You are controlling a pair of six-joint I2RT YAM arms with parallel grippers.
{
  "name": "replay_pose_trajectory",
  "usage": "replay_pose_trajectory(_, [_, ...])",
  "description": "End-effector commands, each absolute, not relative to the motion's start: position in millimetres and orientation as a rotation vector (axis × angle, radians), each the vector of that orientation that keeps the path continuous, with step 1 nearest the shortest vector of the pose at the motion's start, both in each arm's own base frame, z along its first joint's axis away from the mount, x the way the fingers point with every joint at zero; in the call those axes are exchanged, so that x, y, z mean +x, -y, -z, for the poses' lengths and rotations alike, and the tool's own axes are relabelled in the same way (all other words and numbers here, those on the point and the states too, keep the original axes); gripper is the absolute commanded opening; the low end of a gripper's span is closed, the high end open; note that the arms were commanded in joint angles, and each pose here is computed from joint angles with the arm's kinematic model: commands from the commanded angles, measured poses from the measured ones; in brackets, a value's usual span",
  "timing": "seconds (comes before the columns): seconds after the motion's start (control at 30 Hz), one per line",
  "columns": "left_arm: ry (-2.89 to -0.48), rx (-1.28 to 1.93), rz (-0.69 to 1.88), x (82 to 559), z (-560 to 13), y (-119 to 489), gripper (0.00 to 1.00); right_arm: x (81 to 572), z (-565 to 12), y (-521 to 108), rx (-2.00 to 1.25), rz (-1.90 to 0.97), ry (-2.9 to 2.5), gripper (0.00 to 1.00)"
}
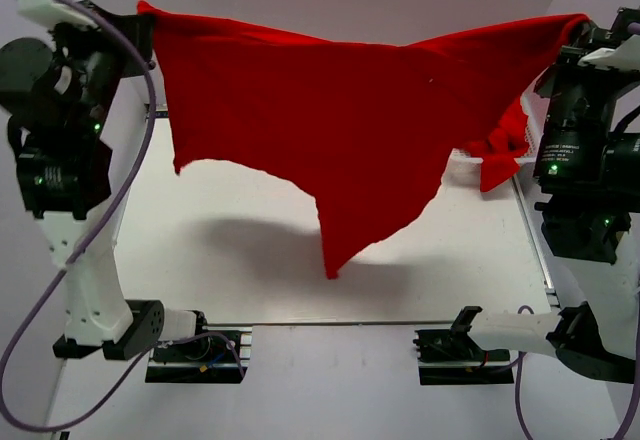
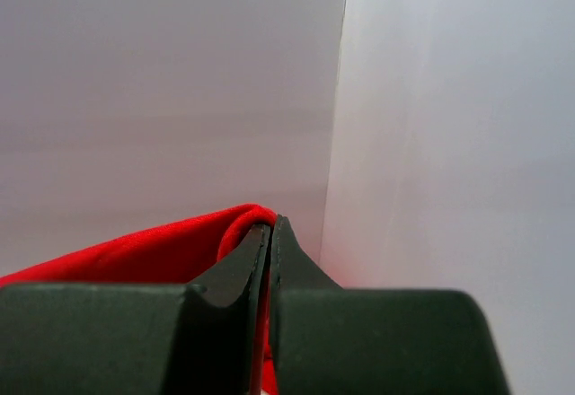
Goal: Fold and stack the t-shirts
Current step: Flatten out the tshirt
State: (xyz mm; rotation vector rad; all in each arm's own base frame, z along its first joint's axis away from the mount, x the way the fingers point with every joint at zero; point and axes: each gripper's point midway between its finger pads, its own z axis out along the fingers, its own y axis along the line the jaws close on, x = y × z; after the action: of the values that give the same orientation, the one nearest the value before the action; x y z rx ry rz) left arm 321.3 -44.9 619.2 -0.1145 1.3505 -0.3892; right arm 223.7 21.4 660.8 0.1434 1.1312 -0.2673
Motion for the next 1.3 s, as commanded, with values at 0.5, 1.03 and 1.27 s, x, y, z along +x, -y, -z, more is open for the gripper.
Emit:
replay_pose_trajectory(0.5, [-1.681,-0.217,0.315,498.9,-482.9,37.3,0.0,375.5,-578.0,-99.2,-0.053,0.573,-1.229,0.0])
replay_pose_trajectory(1.03, [-1.159,-0.041,0.506,541.6,-599.7,43.6,0.0,467.0,-674.2,-85.5,-0.02,0.21,-0.891,0.0])
replay_pose_trajectory(1.27, [-1.432,-0.052,0.515,522.8,-512.7,50.6,0.0,439.3,-574.5,-109.2,-0.201,0.039,-1.163,0.0])
